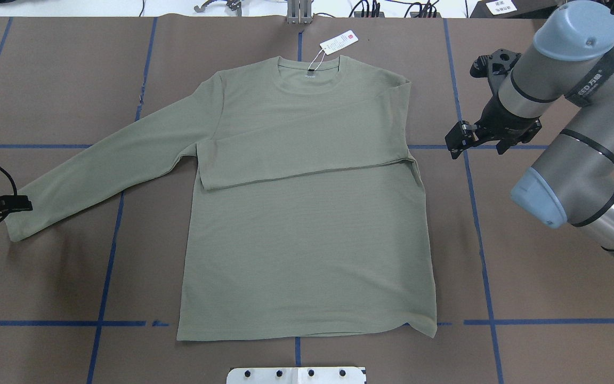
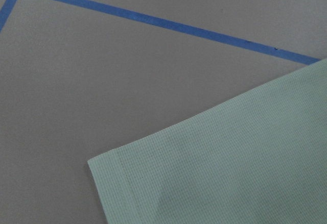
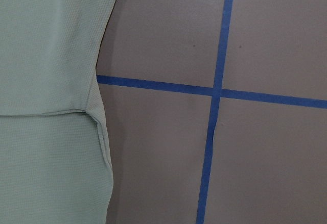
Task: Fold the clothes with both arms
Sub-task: 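Release the sleeve and raise the right gripper away from the shirt, then grasp the cuff of the other sleeve with the left gripper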
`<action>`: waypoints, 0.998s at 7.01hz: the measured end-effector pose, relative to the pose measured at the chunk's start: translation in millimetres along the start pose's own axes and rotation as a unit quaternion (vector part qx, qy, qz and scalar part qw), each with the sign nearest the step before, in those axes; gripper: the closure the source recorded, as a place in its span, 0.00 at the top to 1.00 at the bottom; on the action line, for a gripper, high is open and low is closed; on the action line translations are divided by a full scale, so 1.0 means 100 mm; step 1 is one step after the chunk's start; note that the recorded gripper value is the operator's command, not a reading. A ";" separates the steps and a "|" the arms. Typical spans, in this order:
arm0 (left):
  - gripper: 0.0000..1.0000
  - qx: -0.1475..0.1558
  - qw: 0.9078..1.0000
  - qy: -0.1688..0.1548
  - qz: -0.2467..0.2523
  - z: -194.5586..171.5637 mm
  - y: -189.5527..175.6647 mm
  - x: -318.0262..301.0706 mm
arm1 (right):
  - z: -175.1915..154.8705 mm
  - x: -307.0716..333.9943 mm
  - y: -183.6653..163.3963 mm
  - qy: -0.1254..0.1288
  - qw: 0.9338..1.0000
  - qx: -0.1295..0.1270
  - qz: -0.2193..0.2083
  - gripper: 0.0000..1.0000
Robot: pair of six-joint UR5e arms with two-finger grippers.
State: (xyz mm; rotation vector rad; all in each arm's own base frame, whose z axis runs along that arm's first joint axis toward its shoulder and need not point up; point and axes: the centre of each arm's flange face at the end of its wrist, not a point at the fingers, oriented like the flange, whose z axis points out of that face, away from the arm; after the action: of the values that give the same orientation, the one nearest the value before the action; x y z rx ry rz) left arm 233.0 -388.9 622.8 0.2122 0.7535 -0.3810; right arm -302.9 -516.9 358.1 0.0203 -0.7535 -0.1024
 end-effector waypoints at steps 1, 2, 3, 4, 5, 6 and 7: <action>0.99 0.000 1.000 -0.002 0.000 0.03 0.00 -0.01 | 0.00 0.01 0.00 0.000 1.000 0.000 0.000 1.00; 0.99 0.000 1.000 -0.004 0.000 0.05 -0.01 -0.02 | -0.01 0.02 0.00 0.000 1.000 0.001 0.000 1.00; 0.99 -0.001 1.000 -0.006 -0.001 0.09 -0.01 -0.04 | -0.02 0.02 0.00 0.000 1.000 0.002 0.000 1.00; 0.95 -0.002 1.000 -0.008 -0.001 0.14 -0.02 -0.05 | -0.04 0.01 0.01 -0.001 1.000 0.003 -0.001 1.00; 0.78 -0.002 1.000 -0.009 -0.002 0.16 -0.02 -0.06 | -0.06 0.01 0.02 -0.002 1.000 0.005 -0.002 1.00; 0.56 -0.003 1.000 -0.009 -0.003 0.17 -0.02 -0.05 | -0.07 0.00 0.02 -0.003 1.000 0.006 -0.002 1.00; 0.48 -0.003 1.000 -0.008 -0.005 0.16 -0.02 -0.05 | -0.08 0.00 0.03 -0.003 1.000 0.006 -0.003 1.00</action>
State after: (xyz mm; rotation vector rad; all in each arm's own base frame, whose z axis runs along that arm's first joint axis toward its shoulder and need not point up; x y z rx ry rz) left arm 239.3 -394.7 637.8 0.2003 0.7403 -0.3888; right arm -297.4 -514.2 352.3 0.0340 -0.7609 -0.1025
